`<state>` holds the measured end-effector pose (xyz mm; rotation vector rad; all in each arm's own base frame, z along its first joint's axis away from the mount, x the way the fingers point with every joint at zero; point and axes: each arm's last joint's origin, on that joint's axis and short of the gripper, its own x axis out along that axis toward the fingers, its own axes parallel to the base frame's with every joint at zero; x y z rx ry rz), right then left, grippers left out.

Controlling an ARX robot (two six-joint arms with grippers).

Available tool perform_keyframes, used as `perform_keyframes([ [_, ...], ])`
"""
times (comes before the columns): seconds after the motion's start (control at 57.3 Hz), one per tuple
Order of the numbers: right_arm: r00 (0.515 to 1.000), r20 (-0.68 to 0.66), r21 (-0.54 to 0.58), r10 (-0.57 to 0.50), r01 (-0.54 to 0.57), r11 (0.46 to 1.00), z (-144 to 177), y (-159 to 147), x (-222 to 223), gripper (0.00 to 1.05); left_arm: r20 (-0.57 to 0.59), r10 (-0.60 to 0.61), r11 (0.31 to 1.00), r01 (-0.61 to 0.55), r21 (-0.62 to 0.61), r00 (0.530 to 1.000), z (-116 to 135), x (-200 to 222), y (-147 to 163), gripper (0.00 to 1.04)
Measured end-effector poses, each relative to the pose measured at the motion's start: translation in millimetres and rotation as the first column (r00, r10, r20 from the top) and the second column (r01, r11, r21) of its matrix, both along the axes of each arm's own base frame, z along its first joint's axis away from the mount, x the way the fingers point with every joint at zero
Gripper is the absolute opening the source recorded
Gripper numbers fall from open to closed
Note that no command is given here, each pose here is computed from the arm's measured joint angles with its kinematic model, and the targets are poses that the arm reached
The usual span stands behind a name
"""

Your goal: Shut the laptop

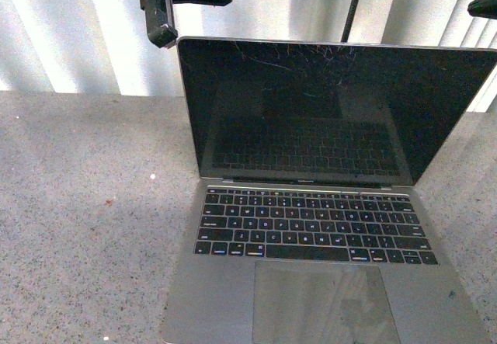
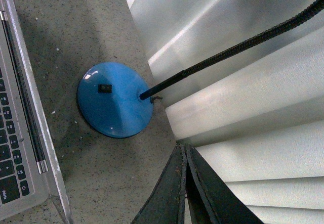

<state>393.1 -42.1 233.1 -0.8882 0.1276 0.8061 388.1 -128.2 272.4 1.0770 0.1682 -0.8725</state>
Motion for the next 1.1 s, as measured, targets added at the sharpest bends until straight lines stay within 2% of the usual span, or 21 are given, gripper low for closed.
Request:
perform_keyframes([
  [0.262,0.999,-0.034,-0.025,0.031,-0.032,0.999,4,0,-2,0.03,0.041,-0.016,0.999,0.014,0.046,0.999,-8,5,-6,0.04],
  [0.681,0.997,-0.063,-0.027,0.037,-0.039,0.999,-2,0,-5,0.03,0.042,-0.038,0.998,0.036,0.052,0.998,-13,5,-14,0.04],
  [1.1,0.995,-0.093,-0.024,0.037,-0.039,0.999,-10,1,-9,0.03,0.055,-0.055,0.995,0.05,0.09,0.997,-30,4,-18,0.04],
])
